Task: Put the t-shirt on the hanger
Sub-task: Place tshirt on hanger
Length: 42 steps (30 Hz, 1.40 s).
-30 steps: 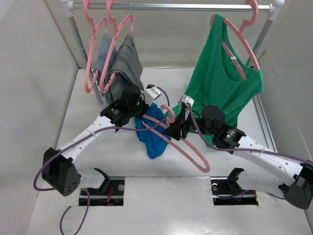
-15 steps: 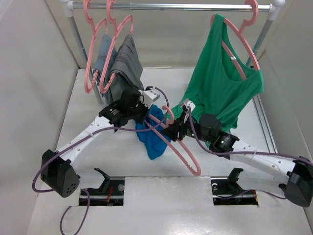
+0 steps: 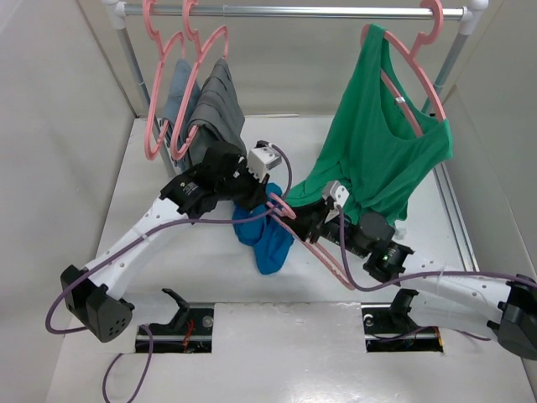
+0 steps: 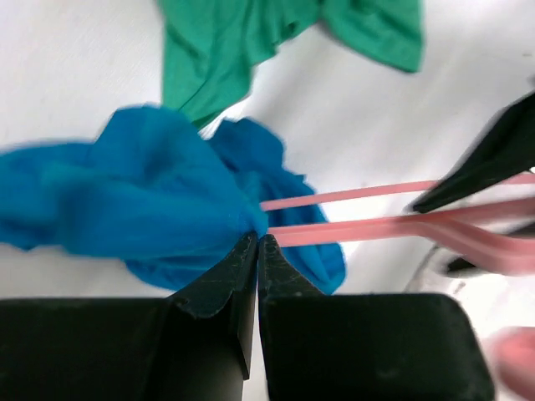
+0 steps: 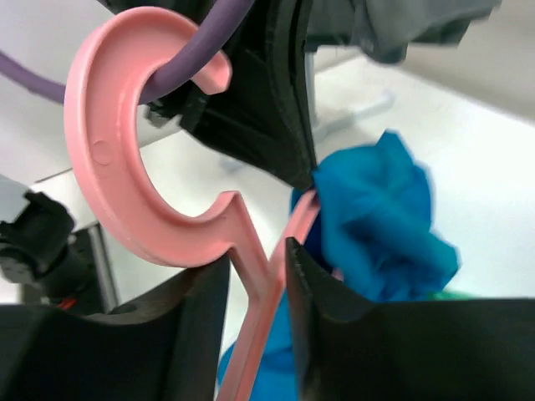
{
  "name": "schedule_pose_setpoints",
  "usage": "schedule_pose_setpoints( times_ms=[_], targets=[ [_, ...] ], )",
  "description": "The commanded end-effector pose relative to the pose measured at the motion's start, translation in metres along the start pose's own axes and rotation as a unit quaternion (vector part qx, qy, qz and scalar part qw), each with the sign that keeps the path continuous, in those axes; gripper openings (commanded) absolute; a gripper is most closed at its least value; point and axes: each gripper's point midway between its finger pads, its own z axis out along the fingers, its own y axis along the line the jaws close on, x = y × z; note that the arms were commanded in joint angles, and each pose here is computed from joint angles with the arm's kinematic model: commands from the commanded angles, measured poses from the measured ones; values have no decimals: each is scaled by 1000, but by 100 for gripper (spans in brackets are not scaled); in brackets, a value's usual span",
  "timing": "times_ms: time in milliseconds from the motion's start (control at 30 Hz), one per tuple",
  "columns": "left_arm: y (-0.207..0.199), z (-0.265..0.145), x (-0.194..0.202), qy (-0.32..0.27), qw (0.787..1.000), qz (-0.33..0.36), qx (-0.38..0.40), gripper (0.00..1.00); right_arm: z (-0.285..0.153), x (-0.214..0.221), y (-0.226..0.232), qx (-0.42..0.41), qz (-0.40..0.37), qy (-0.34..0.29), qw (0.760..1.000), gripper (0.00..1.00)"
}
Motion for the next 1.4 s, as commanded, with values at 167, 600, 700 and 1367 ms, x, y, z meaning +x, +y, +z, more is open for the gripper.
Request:
schedule_pose_setpoints(
  times_ms=[167,600,700,1367],
  targets=[
    [-66,-43,-47,-70,989,77,104,0,4,-23,-4,2,-71,-76,995,0],
    [-62,-63,-40,-82,986,120,82,0,-26,1,-46,118,-71,-41,990,0],
    [-64,-63,-40,-87,980,151,94,0,-23,-11,-46,116,-91,-50,988,0],
    [-26,-79,-22,-203,881,424,-60,73,-4,12,-11,-27,-180,-35,983,0]
  ],
)
